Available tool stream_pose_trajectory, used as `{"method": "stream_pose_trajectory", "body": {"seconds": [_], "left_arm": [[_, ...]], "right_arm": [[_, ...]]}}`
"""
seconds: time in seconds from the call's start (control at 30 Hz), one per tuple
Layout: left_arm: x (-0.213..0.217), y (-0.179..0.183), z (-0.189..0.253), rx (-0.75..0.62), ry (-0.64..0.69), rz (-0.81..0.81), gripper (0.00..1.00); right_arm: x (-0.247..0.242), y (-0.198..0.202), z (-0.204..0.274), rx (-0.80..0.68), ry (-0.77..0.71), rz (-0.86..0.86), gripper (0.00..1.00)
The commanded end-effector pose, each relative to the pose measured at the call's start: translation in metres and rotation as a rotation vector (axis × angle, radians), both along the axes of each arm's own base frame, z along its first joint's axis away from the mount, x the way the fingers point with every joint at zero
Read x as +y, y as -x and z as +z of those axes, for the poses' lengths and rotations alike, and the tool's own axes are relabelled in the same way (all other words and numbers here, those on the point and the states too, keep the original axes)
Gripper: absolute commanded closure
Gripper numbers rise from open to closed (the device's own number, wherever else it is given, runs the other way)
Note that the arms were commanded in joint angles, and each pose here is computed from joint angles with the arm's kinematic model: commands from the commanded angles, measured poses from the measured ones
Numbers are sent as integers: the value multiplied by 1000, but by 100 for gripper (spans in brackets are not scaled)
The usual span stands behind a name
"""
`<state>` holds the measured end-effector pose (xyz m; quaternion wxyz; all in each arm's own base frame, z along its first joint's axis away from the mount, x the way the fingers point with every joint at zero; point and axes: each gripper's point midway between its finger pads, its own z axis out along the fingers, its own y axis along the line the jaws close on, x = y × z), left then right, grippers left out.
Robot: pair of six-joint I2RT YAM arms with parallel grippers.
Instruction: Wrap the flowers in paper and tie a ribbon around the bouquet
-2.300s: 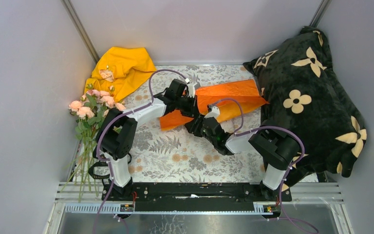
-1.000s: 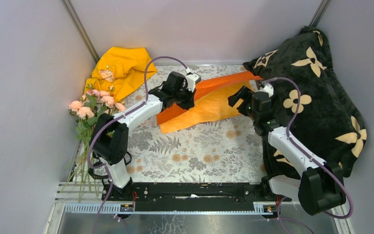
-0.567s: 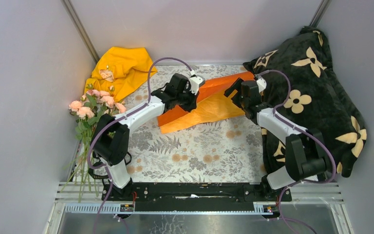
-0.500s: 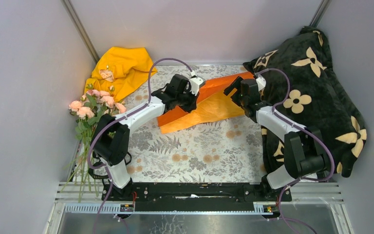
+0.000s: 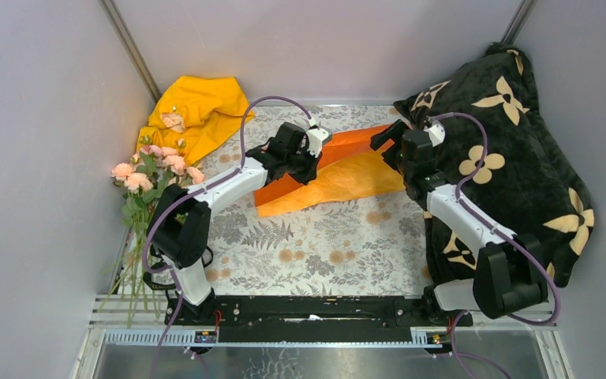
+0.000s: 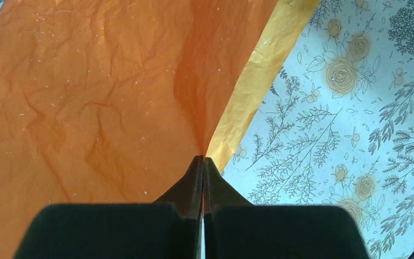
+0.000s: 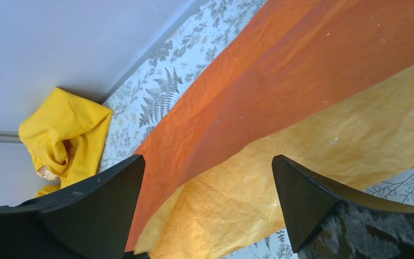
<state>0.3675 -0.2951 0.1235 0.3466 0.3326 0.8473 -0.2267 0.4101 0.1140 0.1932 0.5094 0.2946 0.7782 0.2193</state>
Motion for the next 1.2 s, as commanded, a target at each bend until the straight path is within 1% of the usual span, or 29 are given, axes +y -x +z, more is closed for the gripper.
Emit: {"method": "stream_pose_trajectory", "body": {"seconds": [0.0,0.13,0.23,0.27,0.33,0.37,0.4,0.5,0.6,0.63,0.67,0.7,0.73,0.77,0.83,0.9,0.93,1.17], "left_arm": [[-5,-6,5,-45,7,-11,100],[-4,-5,4,-45,5,-13,100],[-5,-4,2,-41,6,-22,100],[-5,-4,2,-42,4,-25,100],[-5,-2,0,-46,-5,-35,100],[-4,-1,-1,-52,-12,-41,100],[-3,-1,-1,-60,-20,-47,100],[-1,1,-1,-88,-45,-68,100],[2,2,-2,-111,-81,-89,100],[3,2,-3,-120,-95,-101,100],[2,4,-4,-129,-113,-120,100],[1,6,-5,-141,-136,-142,92],[0,7,-6,-159,-161,-159,66],[-2,8,-7,-178,-186,-171,44],[-8,9,-5,-220,-229,-190,21],[-15,9,-4,-242,-246,-199,13],[-16,8,-4,-248,-253,-199,11],[-22,-9,6,-288,-267,-152,10]], "right_arm": [[0,-14,-12,42,-18,-35,3],[9,-18,-27,79,-47,-13,3],[12,-21,-29,74,-66,-10,3],[12,-24,-29,71,-60,-9,4],[12,-30,-28,65,-41,-9,10],[11,-34,-28,64,-29,-10,16],[10,-38,-28,63,-17,-13,20],[10,-44,-38,82,11,-1,57],[14,-43,-41,82,-1,30,88],[16,-42,-39,75,-7,38,98],[17,-41,-35,64,-13,44,100],[17,-40,-29,52,-20,49,100],[18,-39,-24,40,-26,53,100],[20,-38,-17,28,-37,61,100],[25,-36,-3,0,-62,82,100],[29,-35,11,-24,-77,102,100],[31,-34,15,-29,-77,110,100],[37,-23,49,-85,-82,159,100]]}}
